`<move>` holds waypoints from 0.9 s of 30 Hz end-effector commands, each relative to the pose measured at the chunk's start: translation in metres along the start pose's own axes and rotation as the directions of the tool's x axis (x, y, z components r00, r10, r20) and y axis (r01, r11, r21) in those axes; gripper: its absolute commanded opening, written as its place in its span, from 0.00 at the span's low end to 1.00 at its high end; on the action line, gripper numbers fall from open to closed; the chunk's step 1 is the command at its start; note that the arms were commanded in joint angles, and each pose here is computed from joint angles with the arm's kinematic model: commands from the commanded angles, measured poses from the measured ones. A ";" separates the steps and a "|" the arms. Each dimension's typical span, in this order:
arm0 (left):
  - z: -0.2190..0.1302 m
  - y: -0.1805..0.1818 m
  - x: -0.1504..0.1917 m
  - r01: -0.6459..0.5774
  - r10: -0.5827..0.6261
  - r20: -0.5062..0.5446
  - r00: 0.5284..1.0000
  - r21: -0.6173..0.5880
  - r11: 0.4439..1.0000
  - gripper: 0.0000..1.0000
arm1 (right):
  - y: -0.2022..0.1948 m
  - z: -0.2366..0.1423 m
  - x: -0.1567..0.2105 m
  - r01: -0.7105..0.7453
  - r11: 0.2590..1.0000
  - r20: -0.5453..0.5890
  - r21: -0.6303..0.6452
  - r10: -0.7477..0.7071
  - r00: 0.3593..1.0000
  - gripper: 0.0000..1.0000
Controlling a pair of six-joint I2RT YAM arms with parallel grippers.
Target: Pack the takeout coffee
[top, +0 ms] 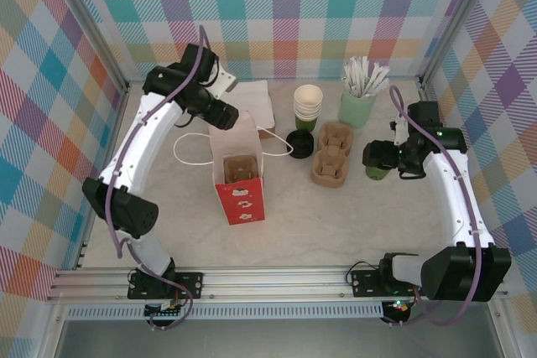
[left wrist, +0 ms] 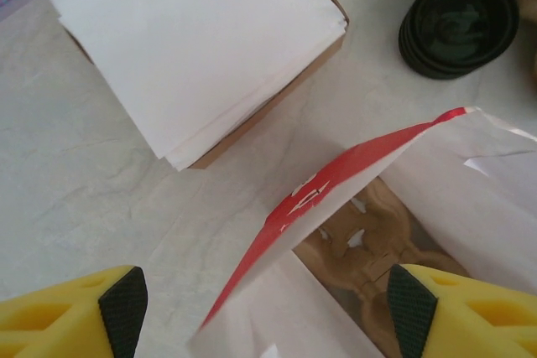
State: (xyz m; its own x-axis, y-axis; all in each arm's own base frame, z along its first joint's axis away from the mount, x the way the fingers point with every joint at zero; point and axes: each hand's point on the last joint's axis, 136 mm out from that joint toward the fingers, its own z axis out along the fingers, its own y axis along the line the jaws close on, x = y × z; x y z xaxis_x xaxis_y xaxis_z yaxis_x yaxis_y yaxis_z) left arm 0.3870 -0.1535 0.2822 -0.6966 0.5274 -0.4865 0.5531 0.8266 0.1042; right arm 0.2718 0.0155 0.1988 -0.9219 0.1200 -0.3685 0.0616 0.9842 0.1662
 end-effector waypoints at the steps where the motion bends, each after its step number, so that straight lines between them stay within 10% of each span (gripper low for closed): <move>1: -0.001 -0.004 0.001 -0.109 0.110 -0.020 0.994 0.052 0.993 0.77 | 0.004 -0.001 0.005 0.019 0.999 -0.007 -0.031 -0.019 1.000 1.00; 5: 0.012 -0.012 -0.002 -0.123 0.129 -0.043 0.991 0.119 0.985 0.68 | 0.004 -0.001 0.007 0.020 0.999 -0.011 -0.031 -0.021 1.000 1.00; 15: -0.023 -0.043 -0.004 -0.090 0.085 0.032 0.996 0.235 0.968 0.08 | -0.007 0.005 0.009 0.011 1.000 -0.040 0.017 -0.010 0.999 1.00; 27: -0.028 -0.057 -0.006 0.392 -0.416 0.029 0.909 0.281 0.876 0.00 | -0.026 0.025 -0.003 -0.085 0.995 -0.062 0.054 0.088 0.994 1.00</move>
State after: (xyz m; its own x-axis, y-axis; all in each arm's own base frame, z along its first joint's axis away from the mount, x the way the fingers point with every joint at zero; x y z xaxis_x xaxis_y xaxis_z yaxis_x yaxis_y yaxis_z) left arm 0.3429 -0.1852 0.3038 -0.7926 0.3065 -0.5271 0.4682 0.8598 -0.2040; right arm 0.2788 -0.0064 0.1798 -0.9338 0.1750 -0.3120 0.1392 0.9812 0.1338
